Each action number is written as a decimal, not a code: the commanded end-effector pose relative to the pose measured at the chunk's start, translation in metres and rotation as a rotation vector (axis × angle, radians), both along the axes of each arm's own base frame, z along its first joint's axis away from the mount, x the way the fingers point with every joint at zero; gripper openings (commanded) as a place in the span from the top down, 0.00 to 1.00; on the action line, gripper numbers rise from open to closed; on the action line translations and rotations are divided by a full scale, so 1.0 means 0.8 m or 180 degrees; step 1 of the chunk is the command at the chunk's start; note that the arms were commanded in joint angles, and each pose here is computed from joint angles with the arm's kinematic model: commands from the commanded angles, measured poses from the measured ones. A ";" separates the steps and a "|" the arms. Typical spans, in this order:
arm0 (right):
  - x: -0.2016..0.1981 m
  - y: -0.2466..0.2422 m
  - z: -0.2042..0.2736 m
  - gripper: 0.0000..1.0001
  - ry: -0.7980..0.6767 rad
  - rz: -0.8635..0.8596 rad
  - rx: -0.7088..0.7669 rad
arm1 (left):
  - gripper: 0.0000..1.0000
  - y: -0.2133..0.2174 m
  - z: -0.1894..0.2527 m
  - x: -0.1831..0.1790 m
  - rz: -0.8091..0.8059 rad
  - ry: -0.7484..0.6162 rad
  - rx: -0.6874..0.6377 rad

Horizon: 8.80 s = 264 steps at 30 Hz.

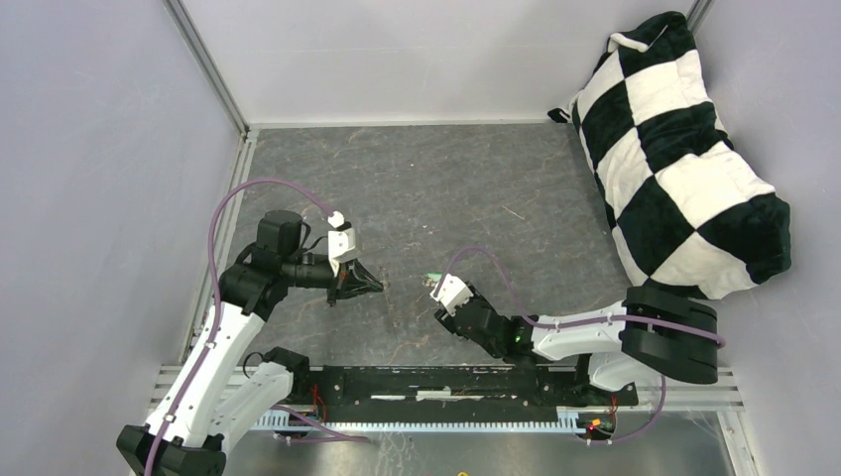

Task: Put the keys on the keyring

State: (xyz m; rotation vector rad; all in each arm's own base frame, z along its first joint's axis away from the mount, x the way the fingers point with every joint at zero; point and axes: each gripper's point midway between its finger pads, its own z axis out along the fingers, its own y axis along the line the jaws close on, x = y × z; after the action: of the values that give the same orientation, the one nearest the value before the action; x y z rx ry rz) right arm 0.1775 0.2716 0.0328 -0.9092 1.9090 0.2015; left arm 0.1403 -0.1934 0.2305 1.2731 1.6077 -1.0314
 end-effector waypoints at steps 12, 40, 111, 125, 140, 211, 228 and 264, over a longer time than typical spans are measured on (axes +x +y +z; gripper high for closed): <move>0.011 0.032 0.010 0.55 -0.0134 0.0074 0.0087 | 0.98 -0.004 0.010 -0.006 -0.0005 0.0135 -0.0121; -0.001 0.015 0.041 1.00 -0.0060 0.0205 0.0508 | 0.98 0.001 0.017 -0.015 -0.0033 -0.0057 -0.0119; -0.025 0.084 0.207 1.00 0.0285 0.1605 0.1654 | 0.98 -0.009 0.034 -0.008 -0.0149 -0.0208 -0.0308; -0.036 0.106 0.271 1.00 0.0263 0.1872 0.2047 | 0.98 -0.009 0.035 -0.011 -0.0064 -0.0214 -0.0423; 0.038 -0.027 0.061 1.00 0.0230 -0.0168 0.0957 | 0.98 0.000 0.023 0.000 0.0019 -0.0213 -0.0094; 0.011 -0.039 -0.003 0.65 0.1153 -0.0564 0.1162 | 0.98 -0.001 0.022 -0.015 -0.0084 -0.0237 -0.0206; 0.039 -0.052 -0.008 0.83 0.0886 -0.0882 0.1023 | 0.98 -0.002 0.010 -0.018 -0.0149 -0.0212 -0.0194; -0.006 0.037 0.159 1.00 0.0569 0.1101 0.1384 | 0.98 -0.010 0.017 0.026 0.0242 -0.0334 -0.0376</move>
State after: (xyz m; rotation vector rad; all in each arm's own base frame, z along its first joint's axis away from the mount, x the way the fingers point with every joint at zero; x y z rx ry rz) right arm 0.1873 0.2792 0.1214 -0.8494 1.8558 0.7358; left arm 0.1428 -0.1976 0.2199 1.2316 1.5571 -1.0412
